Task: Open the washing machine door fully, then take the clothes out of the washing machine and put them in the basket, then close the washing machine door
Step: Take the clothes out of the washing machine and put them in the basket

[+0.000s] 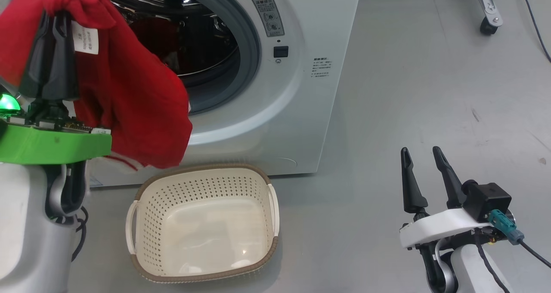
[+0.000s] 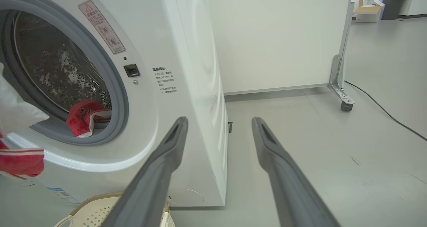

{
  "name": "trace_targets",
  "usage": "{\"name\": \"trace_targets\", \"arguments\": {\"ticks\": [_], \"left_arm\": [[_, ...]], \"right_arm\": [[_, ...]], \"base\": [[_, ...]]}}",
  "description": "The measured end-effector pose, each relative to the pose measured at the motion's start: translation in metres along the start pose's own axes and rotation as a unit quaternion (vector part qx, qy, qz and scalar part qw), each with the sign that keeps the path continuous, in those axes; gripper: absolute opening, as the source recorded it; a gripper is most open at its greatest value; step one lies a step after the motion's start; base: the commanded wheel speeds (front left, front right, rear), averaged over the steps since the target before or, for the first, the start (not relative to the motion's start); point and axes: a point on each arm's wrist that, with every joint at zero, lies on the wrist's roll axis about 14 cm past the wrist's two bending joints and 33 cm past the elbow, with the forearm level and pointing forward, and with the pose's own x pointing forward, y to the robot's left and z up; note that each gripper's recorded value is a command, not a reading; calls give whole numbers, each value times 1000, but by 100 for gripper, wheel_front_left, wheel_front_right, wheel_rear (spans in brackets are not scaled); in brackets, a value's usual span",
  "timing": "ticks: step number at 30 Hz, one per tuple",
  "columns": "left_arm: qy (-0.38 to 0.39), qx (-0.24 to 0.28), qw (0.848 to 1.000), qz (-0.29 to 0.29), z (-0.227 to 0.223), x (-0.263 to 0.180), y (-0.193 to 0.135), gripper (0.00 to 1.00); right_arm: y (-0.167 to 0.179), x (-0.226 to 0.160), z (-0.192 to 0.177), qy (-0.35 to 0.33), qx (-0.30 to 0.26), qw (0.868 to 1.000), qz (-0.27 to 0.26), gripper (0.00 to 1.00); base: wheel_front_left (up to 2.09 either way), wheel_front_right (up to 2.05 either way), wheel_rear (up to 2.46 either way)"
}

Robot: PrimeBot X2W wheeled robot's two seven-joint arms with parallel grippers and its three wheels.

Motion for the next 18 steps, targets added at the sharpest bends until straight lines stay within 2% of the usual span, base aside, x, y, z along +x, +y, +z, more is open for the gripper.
{"name": "trace_targets", "arguments": {"ticks": [7, 18], "left_arm": [[29, -5, 1000, -1, -17, -15, -3, 0], [131, -26, 991, 9, -76, -50, -5, 0]], "right_arm": [[-2, -3, 0, 0, 2, 1000, -4, 100], [-6, 0, -9, 12, 4, 1000, -9, 100]], "base": [[0, 0, 0], [0, 0, 0]]}}
